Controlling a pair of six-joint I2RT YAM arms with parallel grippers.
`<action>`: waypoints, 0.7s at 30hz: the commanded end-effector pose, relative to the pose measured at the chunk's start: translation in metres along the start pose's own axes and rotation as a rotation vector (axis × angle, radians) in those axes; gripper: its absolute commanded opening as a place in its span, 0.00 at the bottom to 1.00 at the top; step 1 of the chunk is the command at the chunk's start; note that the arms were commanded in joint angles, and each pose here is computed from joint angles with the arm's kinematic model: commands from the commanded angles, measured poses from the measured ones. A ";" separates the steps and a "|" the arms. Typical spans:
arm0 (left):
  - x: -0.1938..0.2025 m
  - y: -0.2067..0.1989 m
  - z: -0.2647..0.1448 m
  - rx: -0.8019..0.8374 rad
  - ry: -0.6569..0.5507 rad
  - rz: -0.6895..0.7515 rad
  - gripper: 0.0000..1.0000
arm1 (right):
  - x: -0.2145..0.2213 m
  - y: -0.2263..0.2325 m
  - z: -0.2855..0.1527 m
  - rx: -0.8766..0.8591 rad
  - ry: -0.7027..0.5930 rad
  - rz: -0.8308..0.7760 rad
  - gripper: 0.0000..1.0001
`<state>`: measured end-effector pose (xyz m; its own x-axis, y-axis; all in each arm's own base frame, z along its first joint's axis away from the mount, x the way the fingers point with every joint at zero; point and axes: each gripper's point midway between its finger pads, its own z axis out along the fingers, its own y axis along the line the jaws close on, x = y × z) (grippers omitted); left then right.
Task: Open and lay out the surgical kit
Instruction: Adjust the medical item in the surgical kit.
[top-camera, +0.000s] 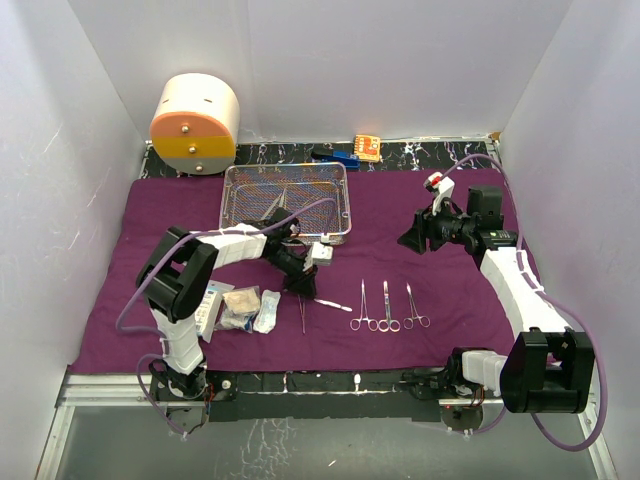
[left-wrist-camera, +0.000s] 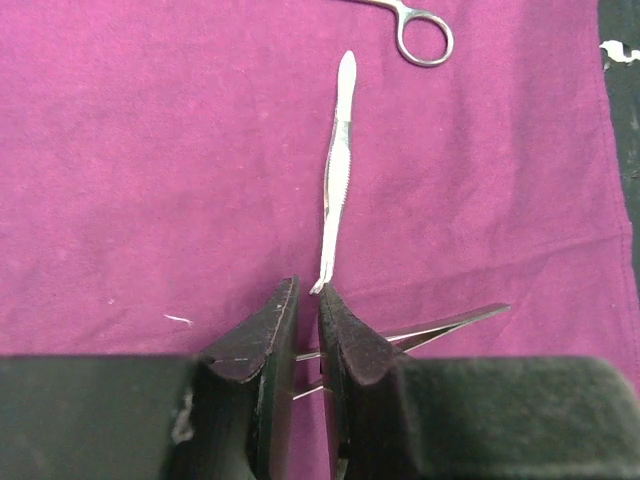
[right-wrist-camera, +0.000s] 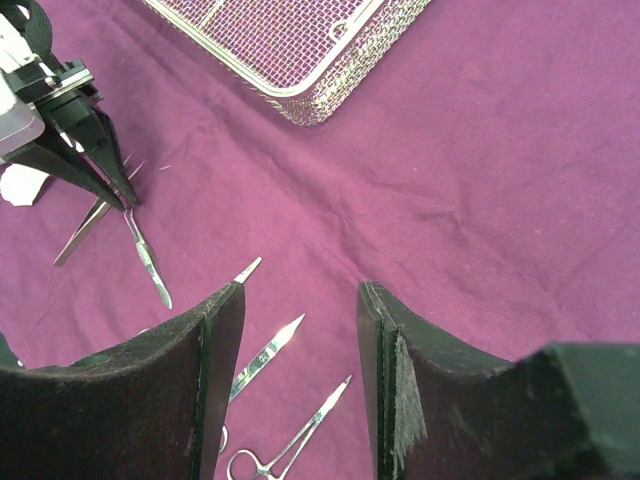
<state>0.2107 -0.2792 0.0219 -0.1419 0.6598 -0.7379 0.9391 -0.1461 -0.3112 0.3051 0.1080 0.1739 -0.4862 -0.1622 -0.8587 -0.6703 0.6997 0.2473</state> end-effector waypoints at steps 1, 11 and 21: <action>-0.032 0.001 -0.012 -0.017 -0.035 0.145 0.14 | -0.010 0.000 -0.001 0.006 -0.040 -0.058 0.46; -0.058 -0.002 -0.029 -0.084 -0.047 0.159 0.14 | -0.006 0.020 0.011 -0.055 0.001 -0.126 0.46; -0.070 0.032 -0.124 -0.487 -0.094 -0.030 0.20 | 0.041 0.117 0.065 -0.341 0.158 -0.376 0.49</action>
<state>0.2607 -0.2634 0.1060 -0.0936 0.6141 -0.7837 0.9956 0.0598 -0.0720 0.2631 0.1954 0.1535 -0.3479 -0.4045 -0.8457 -0.8829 0.4449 0.1504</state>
